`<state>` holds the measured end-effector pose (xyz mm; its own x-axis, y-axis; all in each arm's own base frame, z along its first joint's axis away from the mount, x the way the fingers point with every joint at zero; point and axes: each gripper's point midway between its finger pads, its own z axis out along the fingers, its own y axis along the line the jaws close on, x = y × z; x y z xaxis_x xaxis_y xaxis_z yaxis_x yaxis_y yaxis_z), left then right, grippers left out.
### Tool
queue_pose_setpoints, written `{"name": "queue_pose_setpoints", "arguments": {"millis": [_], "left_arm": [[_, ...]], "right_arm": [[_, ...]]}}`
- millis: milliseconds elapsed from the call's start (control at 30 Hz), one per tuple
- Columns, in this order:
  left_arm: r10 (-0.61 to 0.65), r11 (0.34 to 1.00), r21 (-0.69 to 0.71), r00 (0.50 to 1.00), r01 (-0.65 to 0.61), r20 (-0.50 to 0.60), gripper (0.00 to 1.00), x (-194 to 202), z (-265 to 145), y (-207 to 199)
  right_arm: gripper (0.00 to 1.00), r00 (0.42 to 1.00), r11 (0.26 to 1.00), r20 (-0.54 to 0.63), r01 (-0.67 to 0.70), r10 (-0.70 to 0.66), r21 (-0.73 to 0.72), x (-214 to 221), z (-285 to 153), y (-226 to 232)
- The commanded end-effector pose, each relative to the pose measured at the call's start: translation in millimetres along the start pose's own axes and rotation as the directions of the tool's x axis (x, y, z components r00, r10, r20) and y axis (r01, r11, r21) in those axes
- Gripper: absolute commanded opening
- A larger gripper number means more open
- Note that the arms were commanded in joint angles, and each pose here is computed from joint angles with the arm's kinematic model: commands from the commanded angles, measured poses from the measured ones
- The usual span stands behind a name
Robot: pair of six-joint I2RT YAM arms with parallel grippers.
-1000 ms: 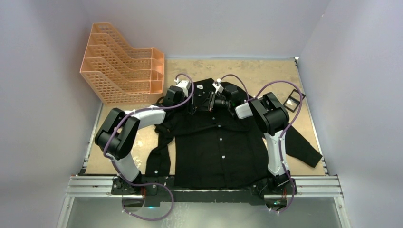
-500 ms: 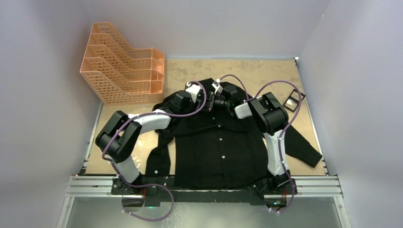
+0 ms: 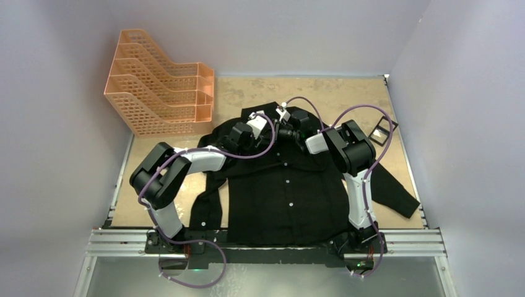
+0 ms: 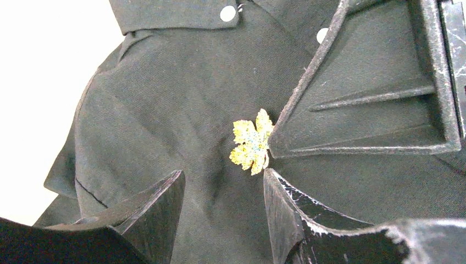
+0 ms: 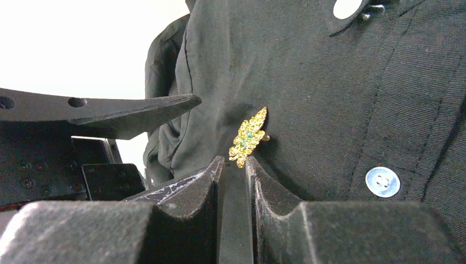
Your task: Remove the brooch from the garment
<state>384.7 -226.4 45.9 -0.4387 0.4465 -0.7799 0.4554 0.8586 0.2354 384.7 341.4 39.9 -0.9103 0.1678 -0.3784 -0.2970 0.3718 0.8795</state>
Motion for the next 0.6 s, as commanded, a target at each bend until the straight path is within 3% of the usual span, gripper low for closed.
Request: {"name": "queue_pose_setpoints", "arguments": {"millis": [0,567], "left_arm": [[0.034,0.999,-0.011,0.998,-0.033,0.052,0.53,-7,5,-2],[0.025,0.999,-0.034,0.996,-0.022,0.083,0.47,-11,16,-2]], "right_arm": [[0.24,0.999,0.998,0.013,0.038,-0.038,-0.04,-13,2,20],[0.24,0.999,0.998,0.021,0.046,-0.045,-0.041,-19,1,28]]}}
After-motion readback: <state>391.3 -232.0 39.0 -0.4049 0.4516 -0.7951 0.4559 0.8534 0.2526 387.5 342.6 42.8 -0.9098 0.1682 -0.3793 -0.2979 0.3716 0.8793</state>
